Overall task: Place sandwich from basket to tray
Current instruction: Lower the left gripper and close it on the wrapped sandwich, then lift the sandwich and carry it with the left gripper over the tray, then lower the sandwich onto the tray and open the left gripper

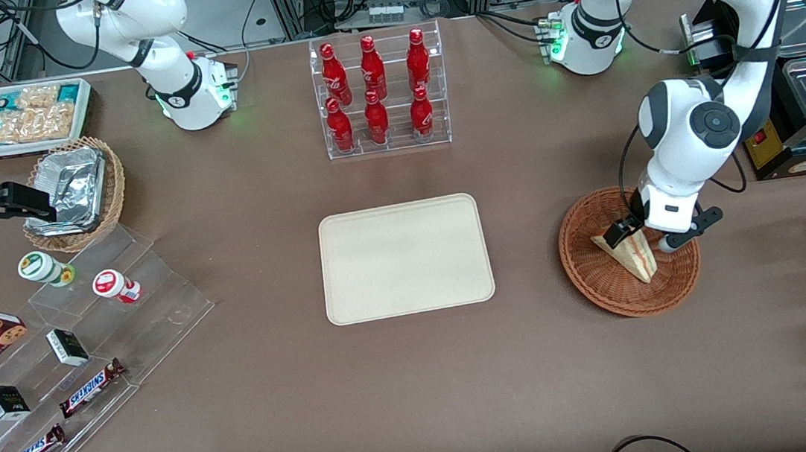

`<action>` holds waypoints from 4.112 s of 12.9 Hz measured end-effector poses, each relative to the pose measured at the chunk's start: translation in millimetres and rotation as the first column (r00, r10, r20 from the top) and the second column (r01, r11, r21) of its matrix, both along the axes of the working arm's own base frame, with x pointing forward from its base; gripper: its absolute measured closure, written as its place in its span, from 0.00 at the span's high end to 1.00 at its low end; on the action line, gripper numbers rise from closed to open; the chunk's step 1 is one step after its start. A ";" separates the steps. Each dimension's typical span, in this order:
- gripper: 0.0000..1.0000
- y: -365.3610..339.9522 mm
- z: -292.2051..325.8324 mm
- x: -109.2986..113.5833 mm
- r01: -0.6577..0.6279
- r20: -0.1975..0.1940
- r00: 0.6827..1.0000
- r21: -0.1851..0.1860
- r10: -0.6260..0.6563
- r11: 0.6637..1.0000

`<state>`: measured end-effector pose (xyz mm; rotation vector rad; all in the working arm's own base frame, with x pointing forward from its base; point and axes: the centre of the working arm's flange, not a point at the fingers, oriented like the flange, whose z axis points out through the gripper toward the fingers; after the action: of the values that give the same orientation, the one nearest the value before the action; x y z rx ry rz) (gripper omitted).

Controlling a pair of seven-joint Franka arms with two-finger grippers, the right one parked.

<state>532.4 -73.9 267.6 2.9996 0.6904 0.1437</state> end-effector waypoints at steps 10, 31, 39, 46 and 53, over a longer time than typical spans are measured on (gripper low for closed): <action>0.33 -0.1 -7.8 2.0 -0.001 0.000 1.000 -0.003 0.001 1.000; 0.15 -399.3 126.7 -65.5 0.394 -0.124 0.914 0.049 -0.386 0.918; 0.15 -475.6 41.4 -67.0 0.424 -0.054 0.905 0.007 -0.423 0.906; 0.15 -484.5 -4.6 -70.5 0.463 -0.030 0.886 0.043 -0.462 0.885; 0.33 -485.0 -29.1 -72.4 0.473 -0.045 0.881 0.055 -0.471 0.879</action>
<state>460.0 -558.9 238.5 3.1274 -0.0660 0.0945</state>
